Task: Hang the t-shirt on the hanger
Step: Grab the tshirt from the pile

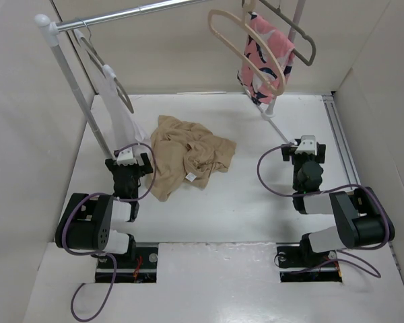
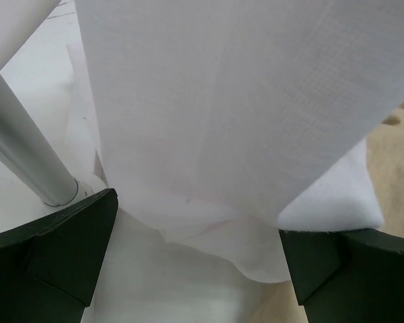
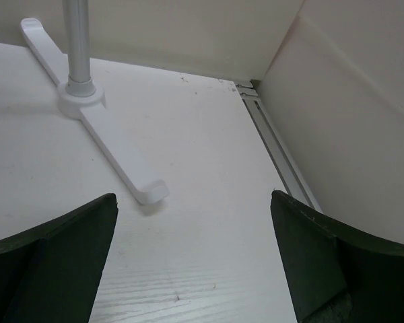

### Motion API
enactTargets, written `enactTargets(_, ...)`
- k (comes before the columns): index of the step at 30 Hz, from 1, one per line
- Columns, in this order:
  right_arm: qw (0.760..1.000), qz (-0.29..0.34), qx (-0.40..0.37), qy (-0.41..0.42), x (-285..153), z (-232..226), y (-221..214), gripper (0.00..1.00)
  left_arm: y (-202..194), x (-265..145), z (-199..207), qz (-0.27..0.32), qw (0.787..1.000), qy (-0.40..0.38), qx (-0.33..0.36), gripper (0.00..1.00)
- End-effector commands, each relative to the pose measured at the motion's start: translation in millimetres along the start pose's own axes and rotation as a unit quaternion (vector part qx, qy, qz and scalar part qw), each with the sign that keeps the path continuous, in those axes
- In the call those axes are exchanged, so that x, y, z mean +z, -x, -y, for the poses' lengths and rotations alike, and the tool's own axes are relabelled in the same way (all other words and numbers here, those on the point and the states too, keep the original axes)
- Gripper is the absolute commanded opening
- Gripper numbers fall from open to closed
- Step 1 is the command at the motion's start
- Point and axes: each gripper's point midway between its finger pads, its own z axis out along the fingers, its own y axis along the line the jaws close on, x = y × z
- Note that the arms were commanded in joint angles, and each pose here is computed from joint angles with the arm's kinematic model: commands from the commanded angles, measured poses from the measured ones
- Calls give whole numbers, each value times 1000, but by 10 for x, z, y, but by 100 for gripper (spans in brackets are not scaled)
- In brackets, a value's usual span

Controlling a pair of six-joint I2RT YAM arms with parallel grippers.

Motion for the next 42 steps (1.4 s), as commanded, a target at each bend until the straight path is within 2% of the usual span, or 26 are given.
enactTargets(1, 999, 38, 23, -11, 79, 52, 238, 100, 677, 43, 72, 127, 991, -15, -31, 100)
enactTargets(3, 999, 38, 23, -11, 79, 52, 238, 100, 676, 43, 62, 127, 992, -14, -20, 100)
enactTargets(4, 999, 38, 23, -11, 79, 52, 238, 100, 778, 7, 273, 145, 987, -75, 4, 100)
enactTargets(6, 999, 41, 4, 6, 131, -11, 334, 100, 844, -194, 335, 172, 978, -114, 18, 100)
enactTargets(7, 999, 40, -5, 23, 156, -62, 376, 100, 908, -460, 582, 195, 958, -201, 53, 100)
enactTargets(8, 998, 42, -12, 43, 188, -124, 431, 100, 932, -558, 697, 207, 943, -239, 108, 100)
enactTargets(9, 998, 14, -22, 58, 288, -198, 461, 100, 855, -660, 825, 200, 925, -284, 153, 100)
enactTargets(10, 997, 1, -34, 72, 340, -234, 498, 100, 978, -694, 968, 216, 894, -325, 219, 100)
enactTargets(11, 995, -7, -43, 87, 384, -282, 529, 100, 540, -930, 1208, 148, 846, -439, 265, 100)
enactTargets(12, 992, -30, -52, 113, 383, -421, 463, 100, 448, -985, 1270, 180, 775, -467, 387, 100)
enactTargets(13, 989, -20, -70, 125, 397, -475, 540, 100, 401, -1029, 1282, 172, 752, -486, 411, 100)
enactTargets(14, 988, -17, -78, 132, 380, -527, 561, 100, 195, -1154, 1281, 138, 742, -513, 408, 100)
enactTargets(18, 983, -19, -88, 161, 253, -718, 646, 100, 178, -1153, 1191, 118, 750, -496, 421, 100)
enactTargets(19, 980, -40, -97, 171, 202, -752, 586, 100, 180, -1149, 1168, 118, 744, -493, 436, 100)
enactTargets(22, 977, -41, -109, 178, 120, -796, 760, 100, 153, -1138, 1074, 108, 720, -483, 486, 100)
enactTargets(23, 975, -28, -115, 190, 52, -848, 896, 100, 123, -1143, 1049, 101, 713, -484, 497, 100)
enactTargets(24, 971, -16, -134, 196, 12, -860, 970, 100, 14, -1187, 1004, 85, 696, -494, 515, 100)
enactTargets(27, 963, 17, -153, 223, -189, -971, 1209, 100, -16, -1221, 942, 70, 676, -497, 539, 100)
enactTargets(28, 959, 20, -154, 238, -251, -1027, 1228, 100, 34, -1215, 929, 70, 677, -492, 543, 100)
enactTargets(29, 951, 33, -158, 263, -306, -1110, 1321, 100, 13, -1232, 928, 54, 694, -494, 521, 100)
enactTargets(33, 927, 35, -154, 340, -521, -1382, 1480, 100, 314, -1235, 1067, 48, 748, -487, 449, 100)
enactTargets(35, 929, 45, -103, 353, -572, -1435, 1704, 100, 498, -1224, 1144, 47, 764, -474, 436, 100)
enactTargets(36, 920, 51, -90, 379, -639, -1521, 1731, 100, 558, -1187, 1131, 34, 779, -453, 433, 100)
enactTargets(39, 896, 72, -69, 432, -797, -1720, 1841, 100, 756, -1233, 1286, 5, 820, -439, 367, 100)
enactTargets(41, 889, 61, -69, 449, -871, -1899, 1789, 100, 813, -1271, 1364, -4, 830, -445, 336, 100)
enactTargets(42, 884, 58, -72, 459, -917, -1980, 1755, 100, 775, -1310, 1426, -6, 822, -462, 333, 100)
